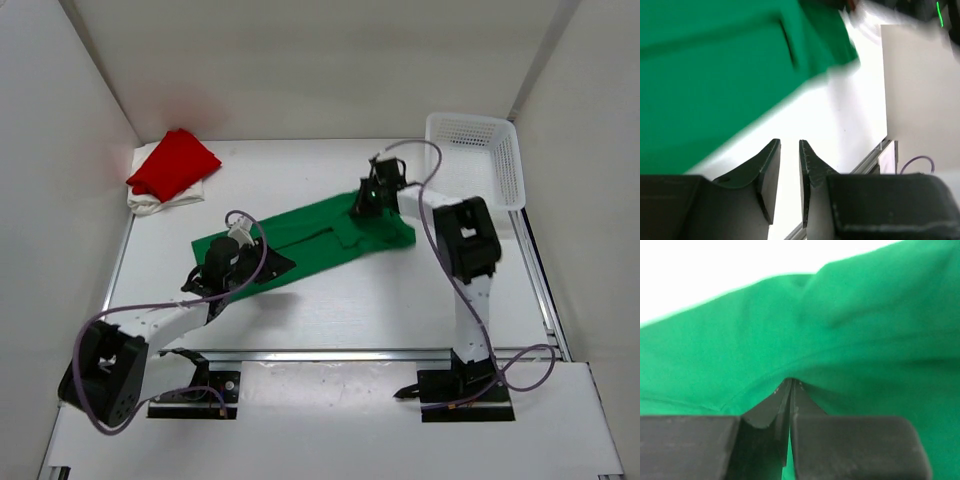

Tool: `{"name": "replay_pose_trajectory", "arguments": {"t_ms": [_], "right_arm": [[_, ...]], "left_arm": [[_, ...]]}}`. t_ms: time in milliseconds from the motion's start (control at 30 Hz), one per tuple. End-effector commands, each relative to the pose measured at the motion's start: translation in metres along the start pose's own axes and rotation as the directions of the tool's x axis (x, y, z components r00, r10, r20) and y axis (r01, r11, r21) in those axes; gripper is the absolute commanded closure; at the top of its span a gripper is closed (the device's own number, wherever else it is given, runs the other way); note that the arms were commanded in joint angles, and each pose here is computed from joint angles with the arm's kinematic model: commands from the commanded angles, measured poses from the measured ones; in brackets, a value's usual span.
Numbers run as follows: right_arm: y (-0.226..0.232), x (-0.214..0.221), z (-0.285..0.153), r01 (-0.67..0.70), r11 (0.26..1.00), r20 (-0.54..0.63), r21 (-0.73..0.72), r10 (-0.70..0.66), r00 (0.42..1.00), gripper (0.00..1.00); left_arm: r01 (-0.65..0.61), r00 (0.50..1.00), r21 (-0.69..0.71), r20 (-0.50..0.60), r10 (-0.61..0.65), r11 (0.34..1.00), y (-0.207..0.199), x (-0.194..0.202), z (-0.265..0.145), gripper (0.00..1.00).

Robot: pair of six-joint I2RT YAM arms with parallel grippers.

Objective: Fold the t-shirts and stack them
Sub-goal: Rotate the tshirt 90 degrees

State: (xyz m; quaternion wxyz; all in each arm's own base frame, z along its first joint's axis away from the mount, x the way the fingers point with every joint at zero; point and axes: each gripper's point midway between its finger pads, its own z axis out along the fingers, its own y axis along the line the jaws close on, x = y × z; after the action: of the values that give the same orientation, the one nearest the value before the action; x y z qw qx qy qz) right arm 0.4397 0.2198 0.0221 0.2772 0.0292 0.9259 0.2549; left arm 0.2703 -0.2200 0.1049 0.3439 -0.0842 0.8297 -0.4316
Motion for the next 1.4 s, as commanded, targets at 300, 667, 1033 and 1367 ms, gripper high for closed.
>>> {"name": "replay_pose_trajectory", "arguments": {"t_ms": [300,667,1033,1367], "right_arm": [[0.129,-0.179,-0.033,0.237,0.951,0.234,-0.196,-0.189,0.954,0.64],[0.119,-0.006,-0.132,0.192,0.941,0.205,-0.280,-0.137,0.969,0.63],[0.193,0.146,-0.043,0.136,0.927,0.038,-0.349,-0.131,0.991,0.52],[0.183,0.190,0.028,0.049,0.970,-0.115,-0.238,-0.078,0.990,0.64]], "left_arm": [[-0.088,0.995,-0.035,0.042,0.090,0.995,0.017,-0.005,-0.035,0.62],[-0.107,0.992,-0.014,0.060,0.108,0.994,0.007,-0.018,-0.042,0.65],[-0.134,0.989,-0.002,0.055,0.134,0.991,-0.003,-0.024,-0.045,0.63],[-0.170,0.982,-0.017,0.080,0.170,0.985,-0.010,-0.035,-0.048,0.65]]}}
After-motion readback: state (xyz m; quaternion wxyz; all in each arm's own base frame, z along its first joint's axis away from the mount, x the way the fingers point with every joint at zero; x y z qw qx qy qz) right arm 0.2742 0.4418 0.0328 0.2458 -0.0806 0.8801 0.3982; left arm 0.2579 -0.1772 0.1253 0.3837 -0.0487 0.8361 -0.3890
